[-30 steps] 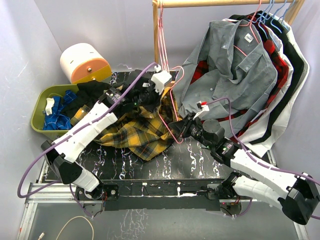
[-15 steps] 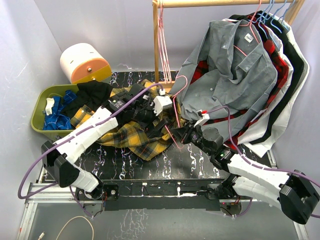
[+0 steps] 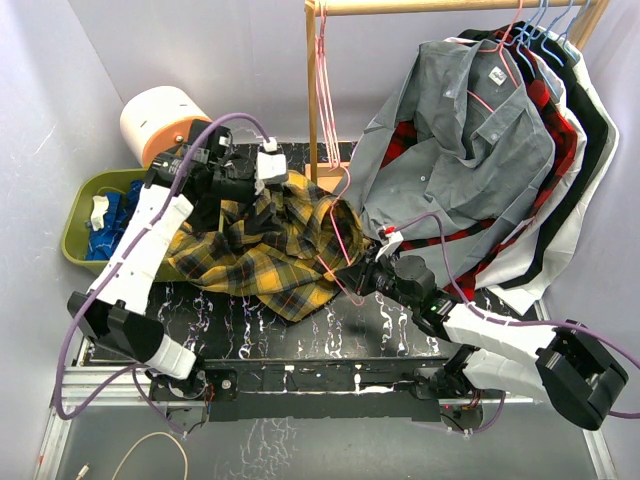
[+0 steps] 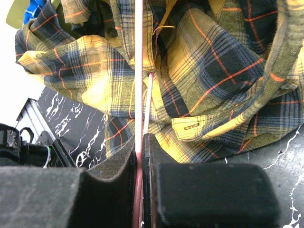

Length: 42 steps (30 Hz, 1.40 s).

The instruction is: Place the shirt on the hanger

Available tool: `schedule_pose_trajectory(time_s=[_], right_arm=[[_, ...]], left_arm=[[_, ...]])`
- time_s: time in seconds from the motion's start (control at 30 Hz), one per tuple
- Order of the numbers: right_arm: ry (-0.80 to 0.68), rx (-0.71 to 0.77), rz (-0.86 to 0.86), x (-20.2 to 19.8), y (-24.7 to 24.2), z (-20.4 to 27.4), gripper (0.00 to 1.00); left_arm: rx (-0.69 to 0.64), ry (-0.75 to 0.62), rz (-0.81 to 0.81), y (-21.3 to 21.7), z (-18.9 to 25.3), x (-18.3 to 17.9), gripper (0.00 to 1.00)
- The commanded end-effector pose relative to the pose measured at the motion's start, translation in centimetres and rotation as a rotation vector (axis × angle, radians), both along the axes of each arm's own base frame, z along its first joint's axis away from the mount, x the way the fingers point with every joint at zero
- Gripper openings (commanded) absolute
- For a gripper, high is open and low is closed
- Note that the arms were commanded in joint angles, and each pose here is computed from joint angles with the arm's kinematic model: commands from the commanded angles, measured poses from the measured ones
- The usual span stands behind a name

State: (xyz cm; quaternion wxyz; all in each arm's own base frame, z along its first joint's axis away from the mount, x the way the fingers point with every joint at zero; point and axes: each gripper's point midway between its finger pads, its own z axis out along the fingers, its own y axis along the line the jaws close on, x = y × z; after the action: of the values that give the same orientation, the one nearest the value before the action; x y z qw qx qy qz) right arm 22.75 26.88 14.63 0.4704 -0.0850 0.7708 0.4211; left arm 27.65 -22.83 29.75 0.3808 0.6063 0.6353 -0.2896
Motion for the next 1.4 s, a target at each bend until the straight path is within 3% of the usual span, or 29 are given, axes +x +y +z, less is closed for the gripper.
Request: schedule_pose_trajectory(time_s=[0.0, 0.23, 0.47, 0.77, 1.13, 1.37], right_arm=[[-0.125, 0.092, 0.065, 0.2, 1.6, 4.6, 0.08], [-0.142, 0.089, 0.082, -0.1, 1.7, 4.9, 0.08], [-0.146, 0.072, 0.081, 0.0, 1.7, 4.9, 0.08], [-0.155, 0.047, 0.091, -0.3, 1.6, 4.8, 0.08], [-0.173, 0.031, 0.086, -0.7, 1.0, 5.0, 0.08], [-0.195, 0.038, 0.07, -0.6, 0.7, 5.8, 0.08]], left_arm=[[-0.127, -0.137, -0.252, -0.5, 1.5, 0.0, 0.96], [-0.13, -0.077, -0.31, -2.1, 0.3, 2.7, 0.9], [-0.085, -0.025, -0.33, -3.7, -0.7, 4.5, 0.91], [-0.058, -0.024, -0.362, -5.3, -3.0, 4.4, 0.95], [-0.036, -0.032, -0.338, -7.1, -5.1, 6.0, 0.86], [-0.004, -0.014, -0.306, -6.9, -6.8, 6.8, 0.75]])
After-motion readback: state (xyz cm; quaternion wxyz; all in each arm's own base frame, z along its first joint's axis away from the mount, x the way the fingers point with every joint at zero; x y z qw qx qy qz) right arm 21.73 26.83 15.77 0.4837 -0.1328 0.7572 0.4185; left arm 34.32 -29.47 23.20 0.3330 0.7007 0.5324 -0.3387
